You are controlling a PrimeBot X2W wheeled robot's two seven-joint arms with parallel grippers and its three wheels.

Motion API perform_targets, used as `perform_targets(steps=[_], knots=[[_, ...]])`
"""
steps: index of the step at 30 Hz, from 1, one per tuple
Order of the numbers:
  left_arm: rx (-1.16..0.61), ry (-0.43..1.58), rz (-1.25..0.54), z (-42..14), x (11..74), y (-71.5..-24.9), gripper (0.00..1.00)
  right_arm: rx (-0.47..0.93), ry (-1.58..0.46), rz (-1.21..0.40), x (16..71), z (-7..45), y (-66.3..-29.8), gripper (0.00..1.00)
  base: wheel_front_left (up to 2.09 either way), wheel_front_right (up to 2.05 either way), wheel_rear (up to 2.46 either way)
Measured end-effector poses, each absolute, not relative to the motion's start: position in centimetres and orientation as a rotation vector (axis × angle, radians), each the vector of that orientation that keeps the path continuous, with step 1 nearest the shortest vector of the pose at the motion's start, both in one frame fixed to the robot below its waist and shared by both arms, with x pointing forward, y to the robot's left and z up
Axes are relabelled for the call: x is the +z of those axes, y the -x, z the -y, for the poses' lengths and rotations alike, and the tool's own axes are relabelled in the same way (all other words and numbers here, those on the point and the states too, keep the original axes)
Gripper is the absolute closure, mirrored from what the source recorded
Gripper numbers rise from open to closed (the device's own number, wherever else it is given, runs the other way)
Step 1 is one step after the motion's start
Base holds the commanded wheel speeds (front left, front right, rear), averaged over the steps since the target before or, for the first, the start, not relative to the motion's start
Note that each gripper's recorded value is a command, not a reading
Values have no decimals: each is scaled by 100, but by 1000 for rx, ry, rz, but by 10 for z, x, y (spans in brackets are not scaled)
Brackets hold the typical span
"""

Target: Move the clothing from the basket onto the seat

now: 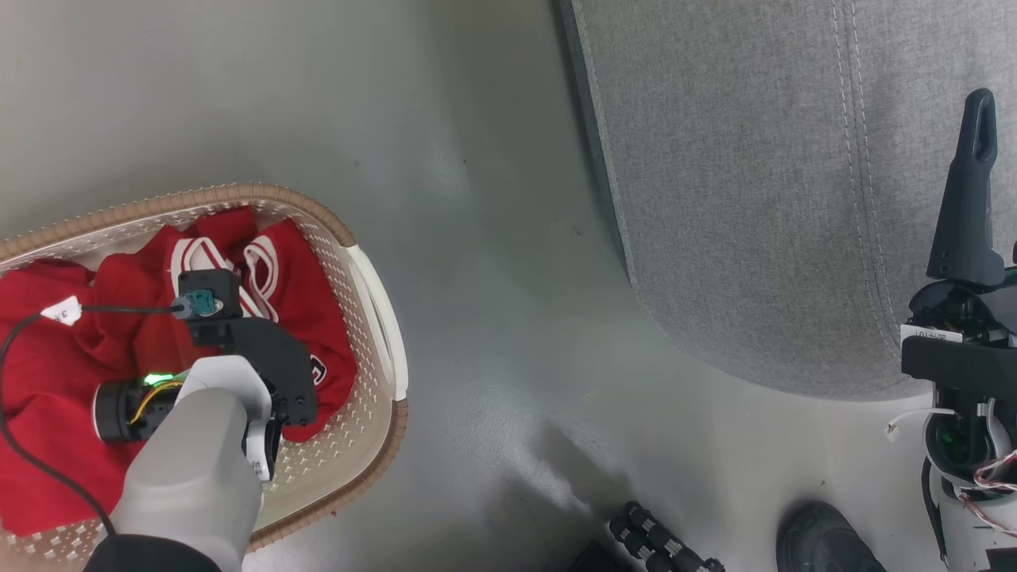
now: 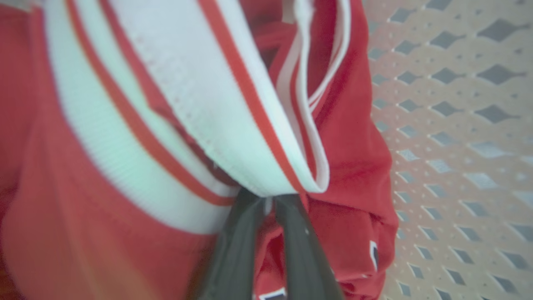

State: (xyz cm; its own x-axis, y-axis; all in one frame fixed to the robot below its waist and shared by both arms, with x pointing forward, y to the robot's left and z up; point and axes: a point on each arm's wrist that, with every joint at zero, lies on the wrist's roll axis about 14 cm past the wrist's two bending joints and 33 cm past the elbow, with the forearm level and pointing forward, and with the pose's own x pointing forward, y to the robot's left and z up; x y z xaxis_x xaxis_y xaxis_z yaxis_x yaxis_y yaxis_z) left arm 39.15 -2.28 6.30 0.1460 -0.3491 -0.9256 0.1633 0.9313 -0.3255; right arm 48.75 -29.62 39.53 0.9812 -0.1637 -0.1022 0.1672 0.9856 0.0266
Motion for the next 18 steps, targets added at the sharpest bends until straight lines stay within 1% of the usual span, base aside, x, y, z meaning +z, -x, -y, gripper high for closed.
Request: perform_targets(steps=[7, 18], knots=[[-360, 164, -1363, 25, 71, -395, 100, -161, -30, -94, 397, 296, -490, 0, 0, 0, 0], [-363, 170, -1234, 23, 107, -419, 100, -142, -49, -48, 416, 289, -494, 0, 0, 0, 0]])
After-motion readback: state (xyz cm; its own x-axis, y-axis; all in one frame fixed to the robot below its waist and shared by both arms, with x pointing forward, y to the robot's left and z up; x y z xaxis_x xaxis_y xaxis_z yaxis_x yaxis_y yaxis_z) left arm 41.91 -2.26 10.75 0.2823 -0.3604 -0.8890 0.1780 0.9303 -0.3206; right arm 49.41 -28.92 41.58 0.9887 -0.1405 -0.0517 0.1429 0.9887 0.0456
